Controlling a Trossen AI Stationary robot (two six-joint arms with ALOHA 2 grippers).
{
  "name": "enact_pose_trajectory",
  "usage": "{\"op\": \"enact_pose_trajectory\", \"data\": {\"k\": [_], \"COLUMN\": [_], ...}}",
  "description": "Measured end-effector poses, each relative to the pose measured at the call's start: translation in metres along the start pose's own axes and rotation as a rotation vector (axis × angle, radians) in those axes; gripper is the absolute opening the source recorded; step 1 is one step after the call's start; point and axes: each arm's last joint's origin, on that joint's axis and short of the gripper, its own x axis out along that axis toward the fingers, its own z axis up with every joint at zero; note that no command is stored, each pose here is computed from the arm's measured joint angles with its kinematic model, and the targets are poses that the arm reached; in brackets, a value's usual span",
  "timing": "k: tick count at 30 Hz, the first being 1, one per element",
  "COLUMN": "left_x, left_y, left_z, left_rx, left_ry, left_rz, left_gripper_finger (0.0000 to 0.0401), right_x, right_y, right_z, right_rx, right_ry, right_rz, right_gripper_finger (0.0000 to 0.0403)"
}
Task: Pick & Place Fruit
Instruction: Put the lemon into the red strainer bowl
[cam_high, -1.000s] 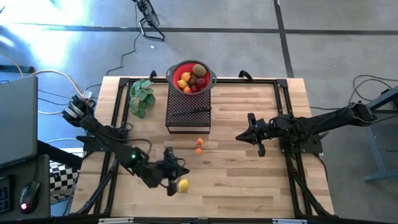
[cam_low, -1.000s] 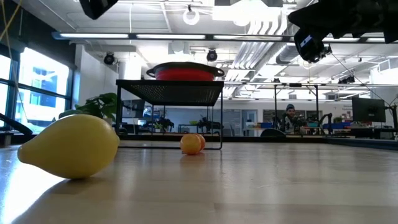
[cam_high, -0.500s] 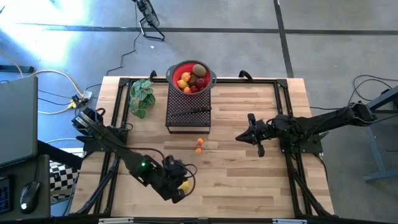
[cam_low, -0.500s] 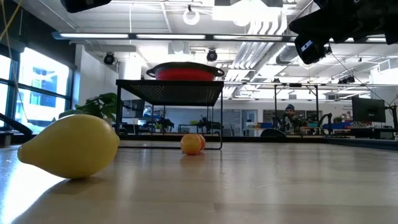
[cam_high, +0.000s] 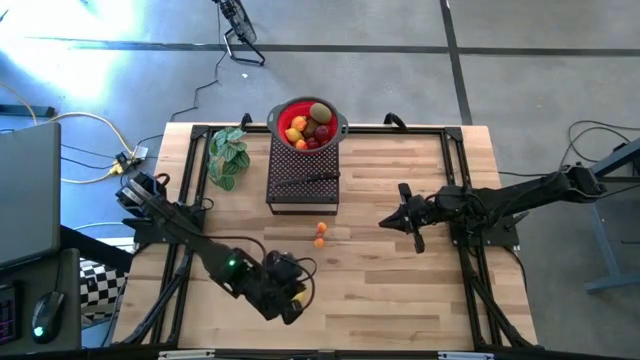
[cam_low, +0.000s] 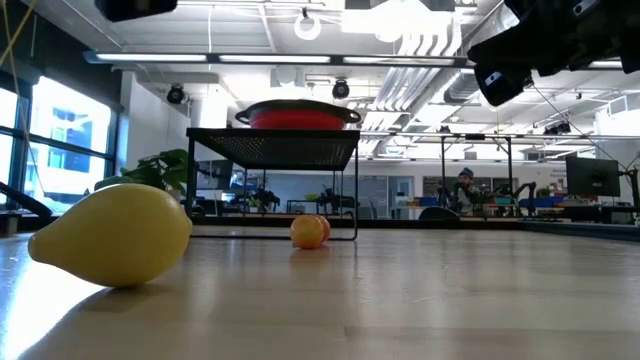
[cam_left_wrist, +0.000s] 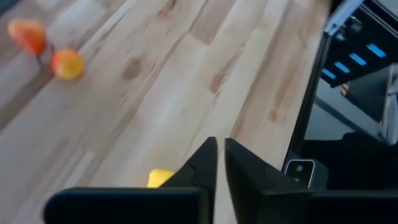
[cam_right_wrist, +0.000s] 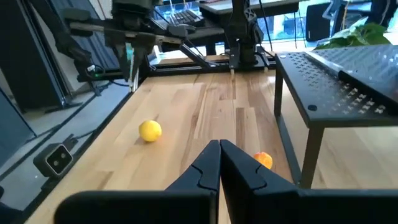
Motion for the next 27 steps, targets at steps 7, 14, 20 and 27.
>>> {"op": "enact_pose_trajectory", "data": {"k": [7,14,20,27], "left_x": [0.0038,0.0042,0.0041,0.0047], "left_y": [0.0077,0.0088,0.0087,0.0094], "left_z": [-0.0001,-0.0004,-0.0006,0.0006], "left_rx": [-0.106,-0.168,-0.166,-0.131], "left_ry": [0.055,0.079,0.080,0.075], "left_rz": [0.033,0.036,0.036,0.038], "left_gripper_finger": [0.0147,0.0258,0.0284,0.0285], "right_x": [0.0000,0.0000,0.0000,0.0000], "right_y": [0.0000,0.0000,0.0000,0.0000], "right_z": [0.0002,0.0002,0.0002,0.0002], "right_rx": [-0.084,-0.090,-0.090,-0.090], "right_ry": [-0.001,-0.001,-0.001,-0.001], "right_rz": [0.000,0.001,0.001,0.001], "right_gripper_finger": [0.0003,0.0003,0.0003,0.0003]}}
